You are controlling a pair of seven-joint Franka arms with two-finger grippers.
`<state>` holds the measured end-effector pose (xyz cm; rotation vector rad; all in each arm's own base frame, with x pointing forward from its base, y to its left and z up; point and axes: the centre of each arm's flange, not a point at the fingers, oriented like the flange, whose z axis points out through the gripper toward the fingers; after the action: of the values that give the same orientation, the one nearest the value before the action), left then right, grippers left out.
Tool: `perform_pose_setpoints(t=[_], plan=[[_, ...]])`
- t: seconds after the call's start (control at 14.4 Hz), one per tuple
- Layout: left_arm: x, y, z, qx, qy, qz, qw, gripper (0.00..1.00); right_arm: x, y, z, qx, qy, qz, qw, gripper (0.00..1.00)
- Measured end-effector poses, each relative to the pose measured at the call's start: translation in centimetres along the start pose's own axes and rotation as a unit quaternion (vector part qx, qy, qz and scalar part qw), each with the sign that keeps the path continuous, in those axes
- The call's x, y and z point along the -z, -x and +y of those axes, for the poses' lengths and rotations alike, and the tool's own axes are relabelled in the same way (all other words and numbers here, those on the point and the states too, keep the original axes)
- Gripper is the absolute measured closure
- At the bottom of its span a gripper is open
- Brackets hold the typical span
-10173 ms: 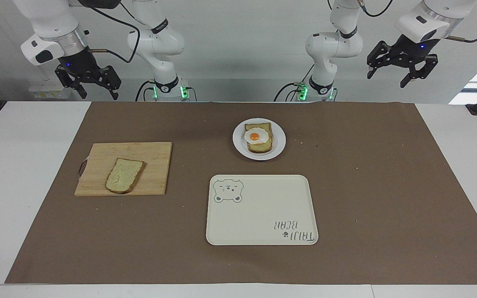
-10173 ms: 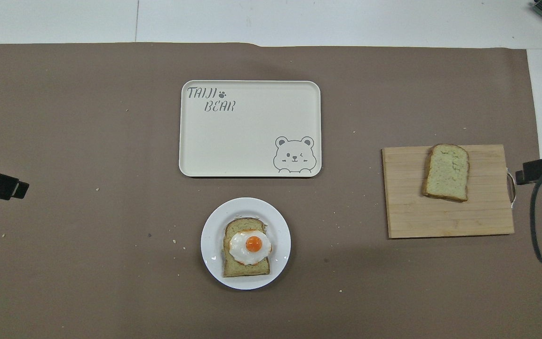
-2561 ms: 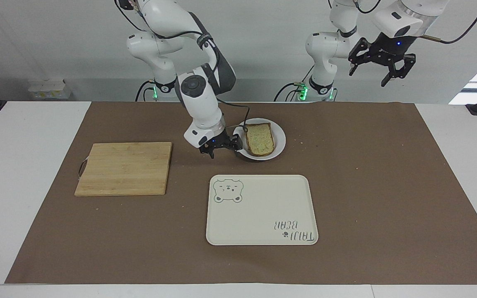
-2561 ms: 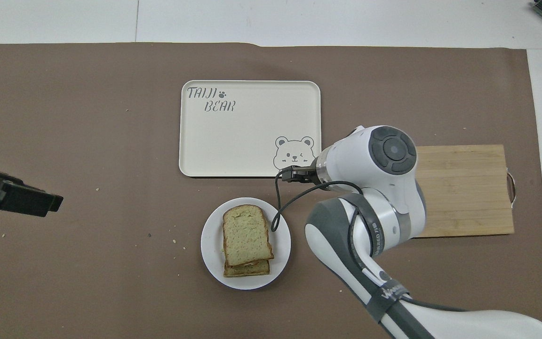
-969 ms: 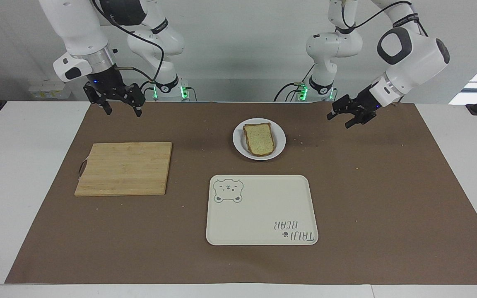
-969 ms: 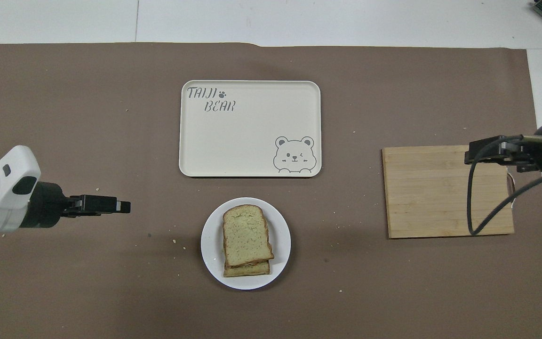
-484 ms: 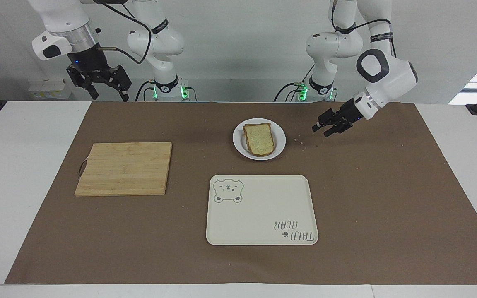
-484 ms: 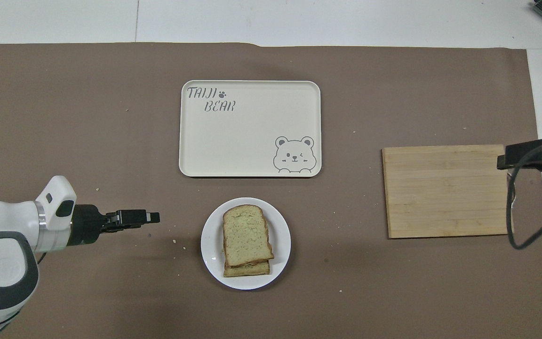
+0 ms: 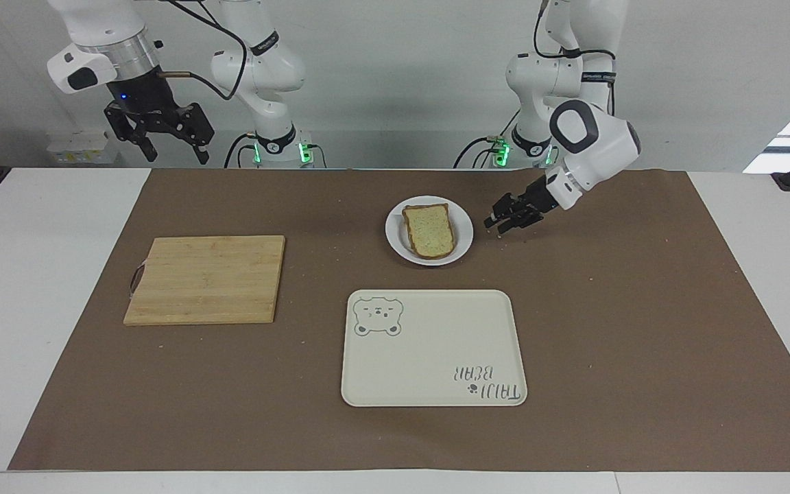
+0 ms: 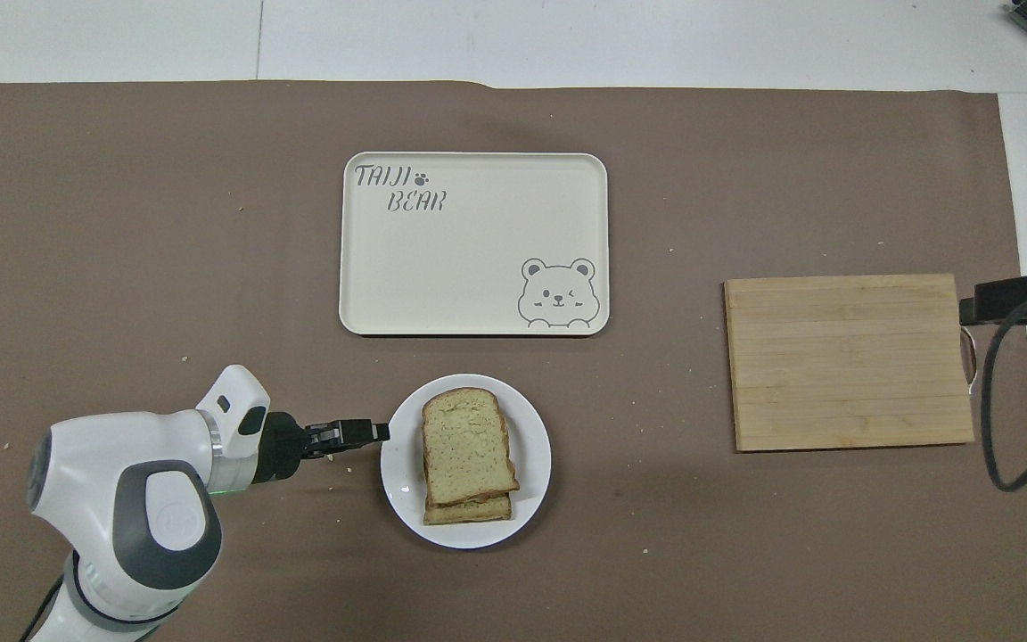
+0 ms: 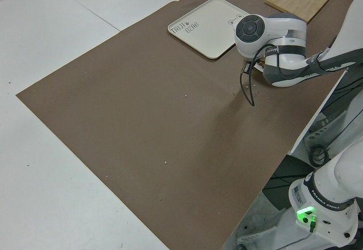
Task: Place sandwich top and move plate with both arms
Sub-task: 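Grasp the white plate rim with the left gripper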
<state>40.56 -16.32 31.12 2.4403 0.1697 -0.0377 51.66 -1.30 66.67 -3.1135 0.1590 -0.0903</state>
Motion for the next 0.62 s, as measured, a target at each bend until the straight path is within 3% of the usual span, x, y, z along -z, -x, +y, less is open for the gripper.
perform_pose_setpoints(t=[0.35, 0.55, 0.62], plan=[[-1.7, 0.8, -1.3, 0.011, -0.006, -0.013, 1.000, 0.45, 0.1, 0.0, 0.0, 0.001, 0.000, 0.001, 1.000, 0.00], [-2.4, 1.6, -1.3, 0.010, -0.005, -0.021, 1.000, 0.74, 0.1, 0.0, -0.2, 0.003, 0.000, 0.001, 1.000, 0.00], [-2.7, 1.9, -1.2, 0.008, -0.006, -0.025, 1.000, 0.74, 0.1, 0.0, -0.2, 0.003, 0.000, 0.001, 1.000, 0.00]])
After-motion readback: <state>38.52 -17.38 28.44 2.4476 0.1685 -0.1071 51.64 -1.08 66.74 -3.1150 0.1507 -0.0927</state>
